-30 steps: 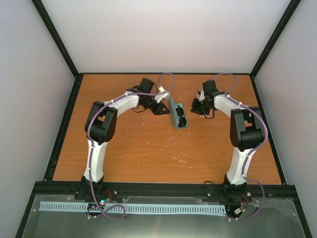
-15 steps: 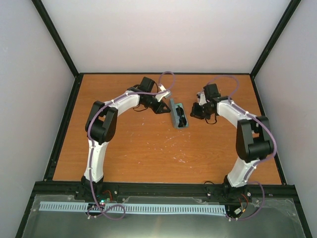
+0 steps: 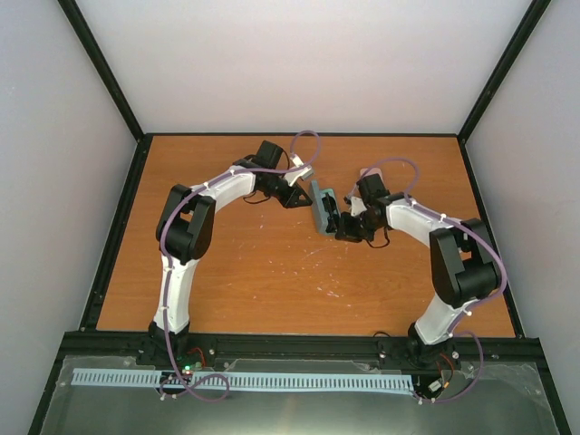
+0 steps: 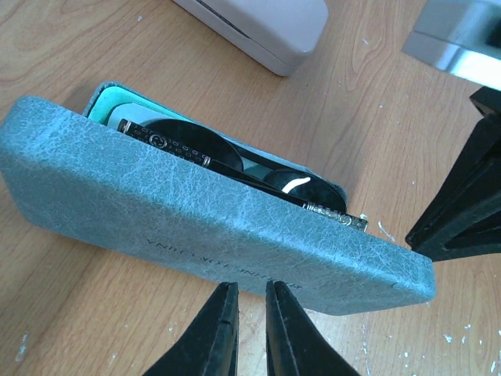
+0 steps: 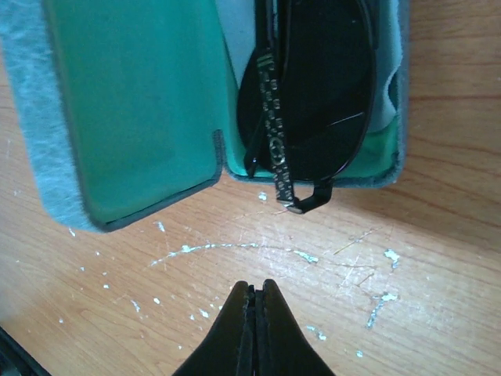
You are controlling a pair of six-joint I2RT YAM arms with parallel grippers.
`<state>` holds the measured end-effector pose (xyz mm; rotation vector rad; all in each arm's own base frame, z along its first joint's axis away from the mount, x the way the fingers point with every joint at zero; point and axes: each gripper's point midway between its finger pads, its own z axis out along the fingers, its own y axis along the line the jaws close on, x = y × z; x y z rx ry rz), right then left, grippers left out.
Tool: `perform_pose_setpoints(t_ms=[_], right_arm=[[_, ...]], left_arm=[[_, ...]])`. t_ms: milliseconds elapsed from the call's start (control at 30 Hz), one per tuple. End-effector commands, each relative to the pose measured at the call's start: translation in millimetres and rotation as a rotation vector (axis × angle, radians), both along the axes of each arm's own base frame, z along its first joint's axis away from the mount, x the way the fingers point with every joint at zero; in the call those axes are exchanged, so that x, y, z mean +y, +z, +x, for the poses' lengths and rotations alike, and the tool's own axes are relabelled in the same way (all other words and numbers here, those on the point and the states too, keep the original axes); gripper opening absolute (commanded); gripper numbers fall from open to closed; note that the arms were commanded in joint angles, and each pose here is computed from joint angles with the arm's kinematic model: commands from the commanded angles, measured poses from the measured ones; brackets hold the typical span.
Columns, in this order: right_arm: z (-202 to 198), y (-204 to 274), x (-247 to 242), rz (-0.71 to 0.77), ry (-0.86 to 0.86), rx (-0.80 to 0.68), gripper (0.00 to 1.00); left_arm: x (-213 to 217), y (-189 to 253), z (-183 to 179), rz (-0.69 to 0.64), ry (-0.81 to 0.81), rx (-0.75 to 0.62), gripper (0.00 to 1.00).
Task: Organize the sunglasses
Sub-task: Adjust the sunglasses in the sunglasses case.
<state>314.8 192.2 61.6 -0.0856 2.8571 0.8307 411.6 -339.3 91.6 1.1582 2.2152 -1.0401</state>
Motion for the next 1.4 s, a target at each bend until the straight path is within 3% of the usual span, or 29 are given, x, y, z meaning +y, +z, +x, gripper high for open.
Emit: perform_pose_setpoints(t_ms=[0,267,700,900,1100,1233,1367], right_arm=[[11,-3,1,-0.018,-0.009,-0.011,0.03],[25,-21,1,-0.056,-0.005,-0.001,0.03],[55,-9,12,-0.03,0.008,-0.055,0.03],[32,-10,25,0.056,0.079,0.027,0.03],[18,31,21,0.082,0.108,-0.001,0.05],[39,62,6,0.102,0.042,-0.083,0.05],[77,53,-22,-0.027,-0.078,-0.145,0.03]], left_arm=[[-4,1,1,-0.008,0.0,-0.007,0.13],[-2,0,-2,-0.007,0.002,-0.007,0.13],[-2,-1,-3,-0.006,0.0,-0.005,0.13],[-1,-2,-3,-0.003,0.002,-0.006,0.13],[-1,-2,-4,-0.002,0.001,-0.007,0.13],[-1,-2,-3,-0.001,0.002,-0.009,0.13],[-2,-1,-1,0.001,0.006,-0.014,0.13]])
